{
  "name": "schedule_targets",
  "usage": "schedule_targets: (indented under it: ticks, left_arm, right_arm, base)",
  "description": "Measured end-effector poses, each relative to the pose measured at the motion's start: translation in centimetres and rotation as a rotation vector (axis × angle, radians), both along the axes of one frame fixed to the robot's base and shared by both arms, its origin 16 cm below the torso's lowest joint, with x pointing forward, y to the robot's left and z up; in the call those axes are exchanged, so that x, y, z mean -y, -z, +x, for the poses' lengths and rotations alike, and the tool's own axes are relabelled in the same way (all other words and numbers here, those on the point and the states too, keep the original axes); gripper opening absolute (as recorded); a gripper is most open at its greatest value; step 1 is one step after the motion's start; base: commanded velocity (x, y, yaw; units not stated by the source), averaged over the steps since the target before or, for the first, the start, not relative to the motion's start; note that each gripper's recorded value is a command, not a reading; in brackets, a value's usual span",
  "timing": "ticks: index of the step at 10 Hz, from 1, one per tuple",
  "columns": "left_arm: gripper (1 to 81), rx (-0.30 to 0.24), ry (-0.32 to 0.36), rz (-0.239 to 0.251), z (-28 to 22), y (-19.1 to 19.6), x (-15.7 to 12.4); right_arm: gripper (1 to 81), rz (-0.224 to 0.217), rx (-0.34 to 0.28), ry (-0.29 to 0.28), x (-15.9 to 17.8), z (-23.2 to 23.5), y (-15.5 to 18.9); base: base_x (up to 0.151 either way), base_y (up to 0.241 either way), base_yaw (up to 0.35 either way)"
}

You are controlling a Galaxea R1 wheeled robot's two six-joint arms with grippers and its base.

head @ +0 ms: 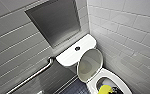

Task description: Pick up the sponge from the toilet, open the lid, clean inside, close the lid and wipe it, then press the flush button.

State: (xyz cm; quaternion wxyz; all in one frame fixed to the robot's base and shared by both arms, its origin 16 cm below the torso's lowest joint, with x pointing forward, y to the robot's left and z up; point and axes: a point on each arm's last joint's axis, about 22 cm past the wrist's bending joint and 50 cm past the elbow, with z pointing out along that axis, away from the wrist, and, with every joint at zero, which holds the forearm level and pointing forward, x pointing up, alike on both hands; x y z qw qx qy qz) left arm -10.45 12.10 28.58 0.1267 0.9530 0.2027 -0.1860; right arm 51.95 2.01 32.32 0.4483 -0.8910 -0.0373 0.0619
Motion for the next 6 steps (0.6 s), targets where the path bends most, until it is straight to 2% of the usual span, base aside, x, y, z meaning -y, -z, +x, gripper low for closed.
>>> schedule_targets:
  ticks: [2,6]
  left_arm:
    - [81.1,0.0,0.0,0.0,0.0,0.0,0.0]
    - [81.1,0.0,-0.001,0.0,0.0,0.0,0.0]
  right_arm:
    - [1.0,-0.027,-0.014,0.006,3.2,-1.5,0.6]
    - [1.0,-0.03,-0.041,0.039,6.9,-5.1,1.3]
  base:
    - [0.0,0.0,0.0]
    - [0.0,0.0,0.0]
